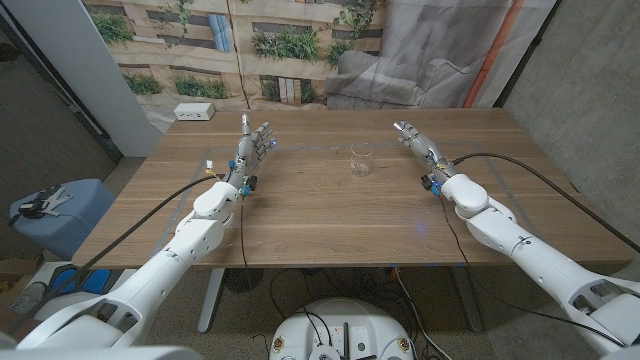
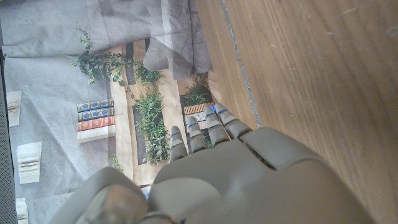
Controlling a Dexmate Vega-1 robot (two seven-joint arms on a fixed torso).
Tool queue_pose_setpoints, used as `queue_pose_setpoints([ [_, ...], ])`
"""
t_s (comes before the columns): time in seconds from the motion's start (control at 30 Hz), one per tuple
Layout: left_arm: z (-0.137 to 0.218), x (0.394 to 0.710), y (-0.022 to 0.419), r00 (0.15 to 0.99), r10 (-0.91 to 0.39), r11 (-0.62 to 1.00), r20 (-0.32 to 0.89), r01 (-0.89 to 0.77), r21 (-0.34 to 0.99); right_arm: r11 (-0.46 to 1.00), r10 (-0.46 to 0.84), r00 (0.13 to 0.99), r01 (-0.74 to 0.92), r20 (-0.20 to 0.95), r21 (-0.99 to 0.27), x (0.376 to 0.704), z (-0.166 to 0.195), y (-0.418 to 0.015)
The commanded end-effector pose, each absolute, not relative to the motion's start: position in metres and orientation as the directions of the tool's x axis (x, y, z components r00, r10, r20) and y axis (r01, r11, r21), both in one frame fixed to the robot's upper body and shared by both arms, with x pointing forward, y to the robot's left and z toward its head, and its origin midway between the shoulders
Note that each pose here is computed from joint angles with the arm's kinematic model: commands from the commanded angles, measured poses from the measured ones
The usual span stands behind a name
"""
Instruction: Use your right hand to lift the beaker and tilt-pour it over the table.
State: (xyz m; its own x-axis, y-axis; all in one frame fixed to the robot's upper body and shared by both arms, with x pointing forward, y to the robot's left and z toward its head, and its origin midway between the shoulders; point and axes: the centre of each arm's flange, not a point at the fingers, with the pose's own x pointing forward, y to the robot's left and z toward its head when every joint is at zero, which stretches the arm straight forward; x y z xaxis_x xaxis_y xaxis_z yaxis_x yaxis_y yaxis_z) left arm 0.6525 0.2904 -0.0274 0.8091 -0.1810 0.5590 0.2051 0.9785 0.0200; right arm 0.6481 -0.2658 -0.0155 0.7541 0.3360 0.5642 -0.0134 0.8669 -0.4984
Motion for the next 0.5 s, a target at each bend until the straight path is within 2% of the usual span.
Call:
queue_pose_setpoints([
  [0.03,-0.027,0.653,0.29,0.809,-0.181,0.979,0.559,0.205,0.02,0.833,0.307,0.771,0.066,0.558,-0.549,0.635,-0.024,-0.257],
  [0.5,-0.027,0.653,0.29,0.809,-0.181,0.979,0.559,0.205,0.02,0.792,0.275,0.776,0.151,0.567,-0.591,0.626,-0.036,-0.241],
])
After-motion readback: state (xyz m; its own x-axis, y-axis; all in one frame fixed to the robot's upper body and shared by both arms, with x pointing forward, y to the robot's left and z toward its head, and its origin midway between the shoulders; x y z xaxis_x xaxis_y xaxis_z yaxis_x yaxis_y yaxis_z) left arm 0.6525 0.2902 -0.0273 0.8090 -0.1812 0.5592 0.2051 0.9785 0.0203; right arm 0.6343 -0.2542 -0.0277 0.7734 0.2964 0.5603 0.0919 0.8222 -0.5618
